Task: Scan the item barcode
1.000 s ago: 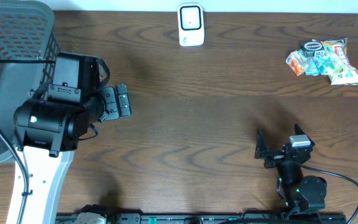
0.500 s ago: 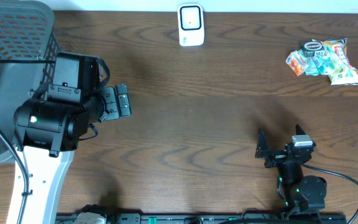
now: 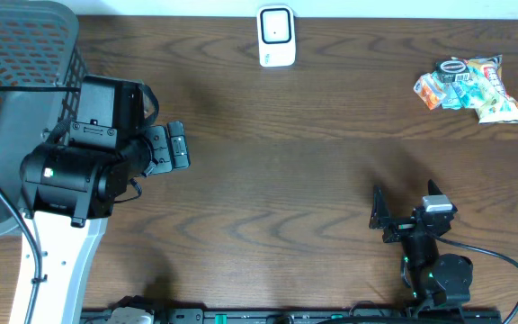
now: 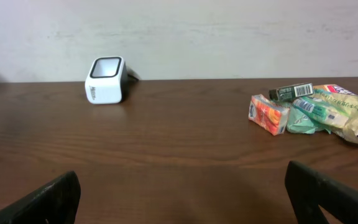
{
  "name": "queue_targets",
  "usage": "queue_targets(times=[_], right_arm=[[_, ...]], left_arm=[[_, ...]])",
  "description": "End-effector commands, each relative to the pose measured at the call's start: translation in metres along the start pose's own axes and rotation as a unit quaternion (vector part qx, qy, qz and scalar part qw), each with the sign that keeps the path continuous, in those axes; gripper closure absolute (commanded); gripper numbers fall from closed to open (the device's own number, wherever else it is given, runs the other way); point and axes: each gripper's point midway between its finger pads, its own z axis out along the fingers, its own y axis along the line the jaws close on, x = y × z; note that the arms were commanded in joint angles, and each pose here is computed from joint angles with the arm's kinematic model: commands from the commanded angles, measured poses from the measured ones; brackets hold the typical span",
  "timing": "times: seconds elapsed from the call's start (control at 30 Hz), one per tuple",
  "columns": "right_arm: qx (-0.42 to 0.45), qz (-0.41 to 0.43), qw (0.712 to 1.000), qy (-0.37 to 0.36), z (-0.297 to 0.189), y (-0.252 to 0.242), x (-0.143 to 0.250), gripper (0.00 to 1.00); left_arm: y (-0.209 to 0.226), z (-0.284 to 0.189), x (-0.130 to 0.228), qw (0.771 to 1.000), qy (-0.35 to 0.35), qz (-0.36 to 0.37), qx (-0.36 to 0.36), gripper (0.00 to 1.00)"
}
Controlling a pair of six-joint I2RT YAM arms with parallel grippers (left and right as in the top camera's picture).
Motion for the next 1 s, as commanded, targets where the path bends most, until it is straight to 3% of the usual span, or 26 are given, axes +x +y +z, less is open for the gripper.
queue_targets(times=[0.0, 0.97], right_arm=[[0.008, -0.006, 1.0, 0.001, 0.0, -0.003, 0.002, 0.01], [0.029, -0.019, 0.999, -0.001, -0.001, -0.014, 0.0, 0.01]], left_arm=[[0.001, -0.003, -0.003, 1.0, -0.006, 0.001, -0.002, 0.02], [0.001, -0.003, -0.003, 1.0, -0.006, 0.001, -0.002, 0.02]])
